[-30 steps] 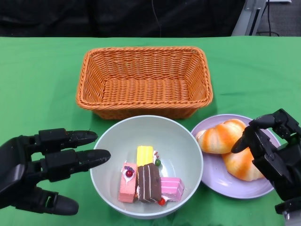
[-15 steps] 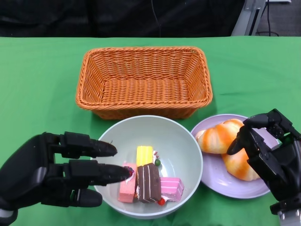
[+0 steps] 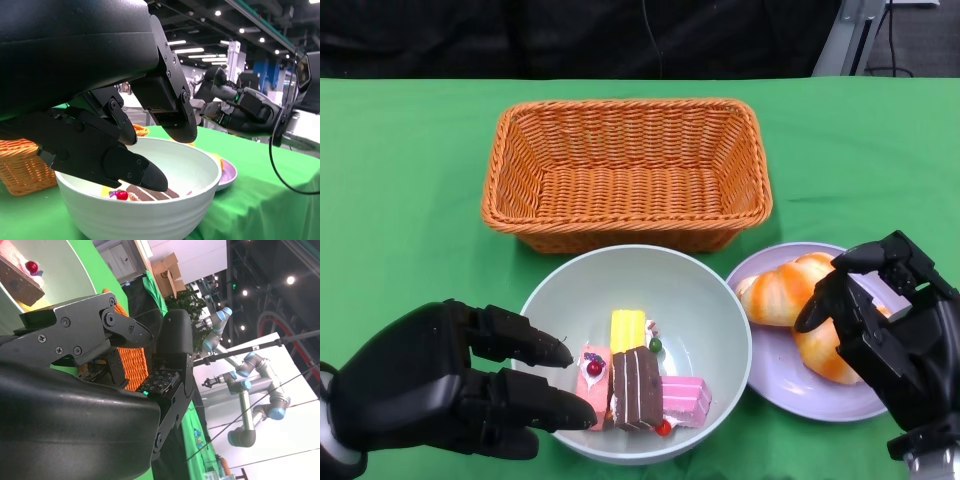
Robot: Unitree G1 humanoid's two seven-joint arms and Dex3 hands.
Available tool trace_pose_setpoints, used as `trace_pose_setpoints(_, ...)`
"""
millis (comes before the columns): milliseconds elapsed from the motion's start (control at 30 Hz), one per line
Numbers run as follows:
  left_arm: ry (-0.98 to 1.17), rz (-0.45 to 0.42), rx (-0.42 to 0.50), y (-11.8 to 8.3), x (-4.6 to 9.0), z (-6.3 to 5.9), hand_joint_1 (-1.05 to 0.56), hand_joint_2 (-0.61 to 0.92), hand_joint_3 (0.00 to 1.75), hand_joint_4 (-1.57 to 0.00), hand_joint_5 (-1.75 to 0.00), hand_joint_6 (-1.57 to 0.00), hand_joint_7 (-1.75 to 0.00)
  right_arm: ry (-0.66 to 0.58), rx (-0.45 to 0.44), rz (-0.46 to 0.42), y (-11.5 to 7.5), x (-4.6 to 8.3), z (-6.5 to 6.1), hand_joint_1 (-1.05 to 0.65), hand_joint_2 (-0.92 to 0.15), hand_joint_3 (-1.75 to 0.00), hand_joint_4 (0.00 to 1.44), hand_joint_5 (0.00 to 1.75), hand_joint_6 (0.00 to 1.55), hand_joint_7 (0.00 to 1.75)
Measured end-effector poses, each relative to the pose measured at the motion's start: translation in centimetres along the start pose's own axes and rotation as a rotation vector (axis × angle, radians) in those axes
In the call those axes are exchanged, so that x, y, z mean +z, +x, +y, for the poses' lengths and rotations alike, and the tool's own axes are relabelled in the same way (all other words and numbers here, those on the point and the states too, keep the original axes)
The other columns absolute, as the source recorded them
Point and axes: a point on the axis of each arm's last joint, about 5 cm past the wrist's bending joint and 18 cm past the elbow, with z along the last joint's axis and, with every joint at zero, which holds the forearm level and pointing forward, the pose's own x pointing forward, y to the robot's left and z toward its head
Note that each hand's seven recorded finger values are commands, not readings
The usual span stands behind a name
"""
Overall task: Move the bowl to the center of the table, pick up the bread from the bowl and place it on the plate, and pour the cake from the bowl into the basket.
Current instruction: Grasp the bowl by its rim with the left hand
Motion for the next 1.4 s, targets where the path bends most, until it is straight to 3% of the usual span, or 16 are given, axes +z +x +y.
trace_pose_setpoints(200,0.054,0.020,-0.046,0.5,0.0,0.2,-0.45,0.79,0.00,-0.94,-0.01,-0.93,0.00,0.003,0.004,-0.015,0.0,0.3,0.3,-0.07,-0.78,-0.74,0.73,1.63,0.70,1.16)
trace_pose_setpoints(400,0.086,0.062,-0.084,1.0,0.4,-0.7,-0.45,0.80,0.01,-0.93,0.00,-0.90,0.00,0.008,-0.009,-0.012,-0.1,0.1,0.5,-0.07,-0.76,-0.76,0.73,1.63,0.71,1.16)
trace_pose_setpoints(700,0.097,0.055,-0.173,2.2,0.8,-1.6,-0.46,0.81,0.01,-0.97,-0.02,-0.96,-0.02,-0.013,-0.018,-0.017,-0.2,0.0,0.7,-0.09,-0.73,-0.78,0.74,1.62,0.72,1.17)
trace_pose_setpoints(900,0.111,0.060,-0.234,2.2,0.9,-1.6,-0.47,0.81,0.00,-0.99,-0.01,-0.98,-0.02,-0.025,-0.019,-0.044,-0.2,0.0,0.8,-0.11,-0.73,-0.76,0.75,1.62,0.72,1.19)
trace_pose_setpoints(1200,0.124,0.115,-0.280,2.2,1.5,-1.4,-0.48,0.83,0.00,-0.97,0.00,-0.97,0.00,-0.032,-0.019,-0.050,-0.2,0.0,0.8,-0.11,-0.74,-0.76,0.74,1.65,0.70,1.23)
trace_pose_setpoints(1400,0.126,0.169,-0.283,2.6,1.9,-2.2,-0.46,0.81,0.00,-0.98,-0.01,-0.94,0.00,-0.040,-0.021,-0.054,-0.2,0.0,0.9,-0.10,-0.73,-0.76,0.74,1.65,0.71,1.23)
